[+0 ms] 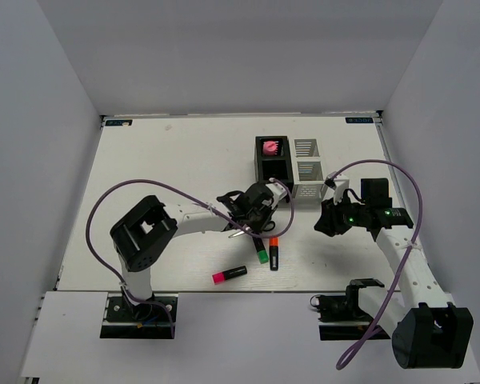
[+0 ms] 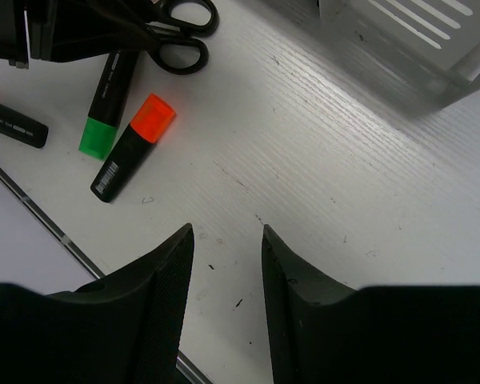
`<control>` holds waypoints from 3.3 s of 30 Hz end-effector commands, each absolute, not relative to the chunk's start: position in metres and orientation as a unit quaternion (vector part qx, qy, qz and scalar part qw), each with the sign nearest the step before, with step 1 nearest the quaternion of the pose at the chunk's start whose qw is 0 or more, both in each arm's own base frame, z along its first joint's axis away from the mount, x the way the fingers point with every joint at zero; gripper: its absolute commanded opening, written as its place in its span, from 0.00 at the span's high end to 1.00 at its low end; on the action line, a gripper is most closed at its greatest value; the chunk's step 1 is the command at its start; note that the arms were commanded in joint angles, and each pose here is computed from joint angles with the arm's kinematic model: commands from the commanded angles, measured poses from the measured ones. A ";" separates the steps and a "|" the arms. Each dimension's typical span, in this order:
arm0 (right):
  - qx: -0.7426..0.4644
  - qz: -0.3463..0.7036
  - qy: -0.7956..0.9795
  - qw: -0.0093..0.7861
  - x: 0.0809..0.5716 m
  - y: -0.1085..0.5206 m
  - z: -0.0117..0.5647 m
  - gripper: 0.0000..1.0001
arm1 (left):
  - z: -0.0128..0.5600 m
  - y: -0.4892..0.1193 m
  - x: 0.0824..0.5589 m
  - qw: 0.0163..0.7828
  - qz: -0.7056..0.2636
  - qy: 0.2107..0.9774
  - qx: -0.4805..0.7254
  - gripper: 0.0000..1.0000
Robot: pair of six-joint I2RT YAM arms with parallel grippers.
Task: Sort the stationery into containers
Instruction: Pick up the pen from the center of the board, then place the pen in the storage box.
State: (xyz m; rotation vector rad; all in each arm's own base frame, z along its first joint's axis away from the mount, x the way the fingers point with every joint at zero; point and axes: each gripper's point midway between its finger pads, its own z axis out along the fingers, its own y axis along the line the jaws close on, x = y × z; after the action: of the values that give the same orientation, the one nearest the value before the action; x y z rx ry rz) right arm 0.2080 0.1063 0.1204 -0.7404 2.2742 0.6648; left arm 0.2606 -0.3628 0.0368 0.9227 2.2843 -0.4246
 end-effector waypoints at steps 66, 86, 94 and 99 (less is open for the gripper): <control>-0.305 0.266 0.854 0.326 0.205 0.113 0.129 0.51 | -0.002 -0.281 0.304 0.292 -0.062 0.888 0.350 0.80; -0.304 0.274 0.851 0.328 0.204 0.116 0.132 0.50 | 0.203 -0.324 0.319 0.455 -0.182 0.798 0.351 0.99; -0.306 0.272 0.851 0.329 0.204 0.115 0.132 0.50 | 0.234 -0.375 0.357 0.486 -0.218 0.769 0.354 0.99; -0.305 0.272 0.852 0.328 0.203 0.115 0.132 0.50 | 0.233 -0.404 0.381 0.484 -0.230 0.768 0.351 0.99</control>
State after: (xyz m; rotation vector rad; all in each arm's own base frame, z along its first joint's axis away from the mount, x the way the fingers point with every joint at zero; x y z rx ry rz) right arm 0.2002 0.1117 0.1197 -0.7763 2.2748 0.7049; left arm 0.3745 -0.3885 0.2064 0.8590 1.9309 -0.5047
